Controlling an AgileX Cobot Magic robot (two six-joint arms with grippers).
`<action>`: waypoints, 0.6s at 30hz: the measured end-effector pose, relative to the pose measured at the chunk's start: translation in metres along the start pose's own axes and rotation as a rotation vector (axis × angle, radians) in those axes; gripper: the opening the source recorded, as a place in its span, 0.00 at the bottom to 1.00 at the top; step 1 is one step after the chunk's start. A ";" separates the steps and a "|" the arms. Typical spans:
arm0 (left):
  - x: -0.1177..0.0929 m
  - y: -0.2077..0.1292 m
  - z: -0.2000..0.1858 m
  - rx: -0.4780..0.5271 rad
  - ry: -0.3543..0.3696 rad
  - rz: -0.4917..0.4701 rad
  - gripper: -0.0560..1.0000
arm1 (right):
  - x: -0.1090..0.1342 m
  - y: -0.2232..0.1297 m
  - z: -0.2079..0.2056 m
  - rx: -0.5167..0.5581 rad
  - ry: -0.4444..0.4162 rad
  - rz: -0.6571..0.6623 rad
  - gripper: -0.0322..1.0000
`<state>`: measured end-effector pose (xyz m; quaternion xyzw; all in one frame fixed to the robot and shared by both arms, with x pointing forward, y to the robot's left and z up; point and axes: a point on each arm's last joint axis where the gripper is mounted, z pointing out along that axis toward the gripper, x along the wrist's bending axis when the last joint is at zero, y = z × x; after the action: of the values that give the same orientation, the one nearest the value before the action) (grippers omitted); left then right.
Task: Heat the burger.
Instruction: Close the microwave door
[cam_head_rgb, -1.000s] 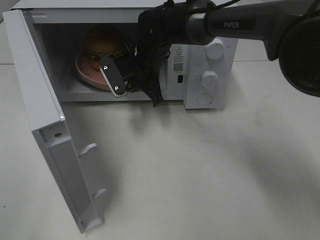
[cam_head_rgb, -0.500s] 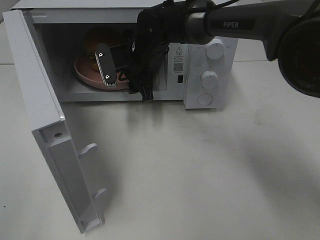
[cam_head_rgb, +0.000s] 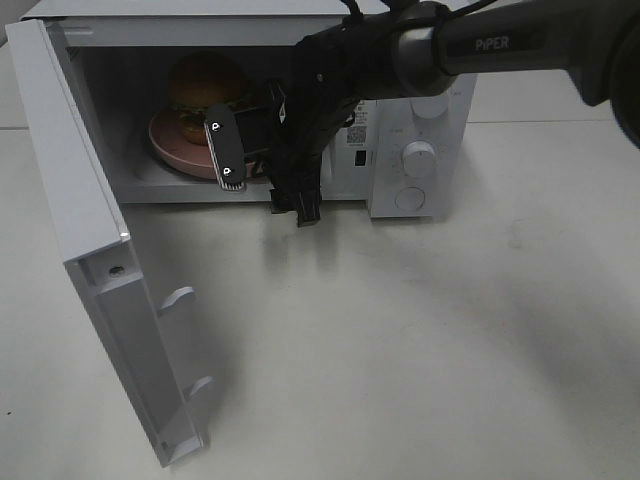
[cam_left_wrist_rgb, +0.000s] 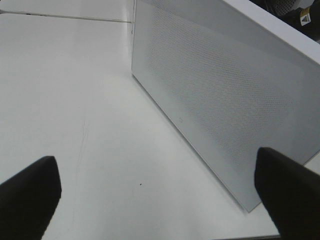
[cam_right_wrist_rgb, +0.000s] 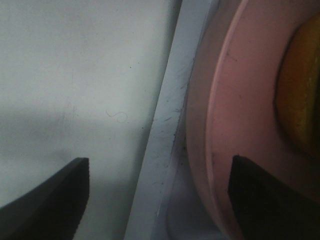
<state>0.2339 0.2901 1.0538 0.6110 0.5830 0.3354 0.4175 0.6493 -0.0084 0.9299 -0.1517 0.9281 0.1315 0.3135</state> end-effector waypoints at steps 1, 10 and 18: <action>0.000 0.000 0.000 0.000 0.000 0.000 0.97 | 0.000 0.000 -0.004 -0.003 -0.010 -0.002 0.76; 0.000 0.000 0.000 0.000 0.000 0.000 0.97 | 0.018 -0.007 -0.029 0.003 -0.005 -0.032 0.76; 0.000 0.000 0.000 0.000 0.000 0.000 0.97 | 0.030 -0.011 -0.049 -0.001 -0.005 -0.034 0.76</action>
<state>0.2339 0.2901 1.0538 0.6110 0.5830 0.3354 0.4175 0.6044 -0.0407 0.9473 -0.1672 0.9246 0.1268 0.3178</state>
